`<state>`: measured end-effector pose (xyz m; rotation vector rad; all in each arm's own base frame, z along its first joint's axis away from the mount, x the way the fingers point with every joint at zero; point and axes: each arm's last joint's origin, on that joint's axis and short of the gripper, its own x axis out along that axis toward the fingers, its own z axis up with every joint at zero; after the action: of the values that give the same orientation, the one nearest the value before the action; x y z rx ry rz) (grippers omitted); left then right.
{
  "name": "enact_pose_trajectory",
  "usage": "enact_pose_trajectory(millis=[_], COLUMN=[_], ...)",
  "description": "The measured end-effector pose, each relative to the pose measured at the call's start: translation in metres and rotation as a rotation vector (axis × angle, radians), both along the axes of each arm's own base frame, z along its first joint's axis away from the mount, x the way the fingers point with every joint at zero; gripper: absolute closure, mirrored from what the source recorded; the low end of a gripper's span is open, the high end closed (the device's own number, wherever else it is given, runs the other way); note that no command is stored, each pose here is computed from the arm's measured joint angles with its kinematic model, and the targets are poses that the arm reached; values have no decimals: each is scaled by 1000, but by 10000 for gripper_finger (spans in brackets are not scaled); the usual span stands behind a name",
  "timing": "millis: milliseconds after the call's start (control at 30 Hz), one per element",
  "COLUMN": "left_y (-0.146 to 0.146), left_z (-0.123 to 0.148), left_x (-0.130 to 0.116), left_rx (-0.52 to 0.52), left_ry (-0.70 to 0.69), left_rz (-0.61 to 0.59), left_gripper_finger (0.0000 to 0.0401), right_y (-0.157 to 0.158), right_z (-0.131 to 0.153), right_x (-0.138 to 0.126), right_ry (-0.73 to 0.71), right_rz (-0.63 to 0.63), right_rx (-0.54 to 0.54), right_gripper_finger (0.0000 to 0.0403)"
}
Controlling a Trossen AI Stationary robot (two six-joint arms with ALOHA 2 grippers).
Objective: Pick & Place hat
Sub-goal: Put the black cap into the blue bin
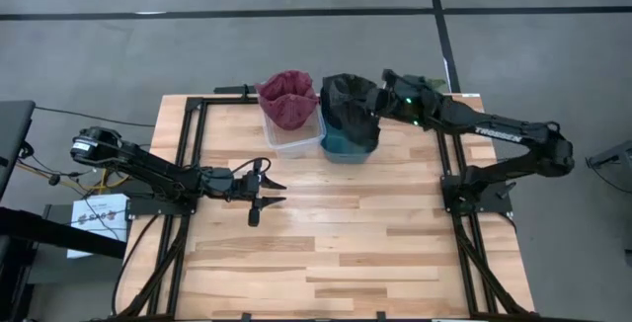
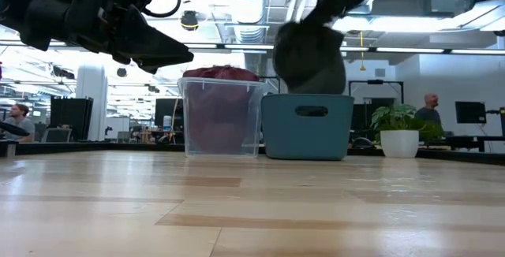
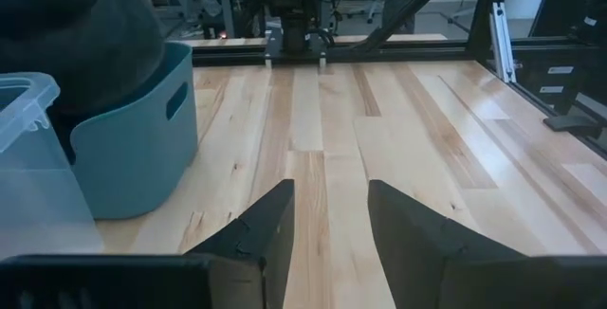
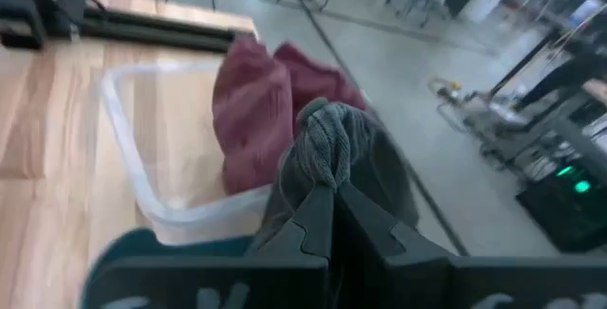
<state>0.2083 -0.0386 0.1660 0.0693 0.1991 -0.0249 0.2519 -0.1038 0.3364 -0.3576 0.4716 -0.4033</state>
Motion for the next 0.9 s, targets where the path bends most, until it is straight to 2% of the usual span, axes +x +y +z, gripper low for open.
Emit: enact_pose_trajectory(millis=[267, 433, 733, 900], left_y=[6, 10, 10, 10], left_z=[0, 0, 0, 0], left_x=[1, 2, 2, 2], left_rx=[0, 0, -1, -1], left_ry=[-3, -3, -3, -3], left_rz=[31, 46, 48, 48], left_gripper_finger=[266, 266, 266, 266], right_y=[-38, -50, -40, -33], right_z=[-31, -42, -30, -23], right_x=[21, 29, 27, 23], right_ry=[25, 11, -49, -68], right_rz=[37, 122, 254, 269], right_rx=[66, 96, 91, 92], right_gripper_finger=[402, 402, 402, 402])
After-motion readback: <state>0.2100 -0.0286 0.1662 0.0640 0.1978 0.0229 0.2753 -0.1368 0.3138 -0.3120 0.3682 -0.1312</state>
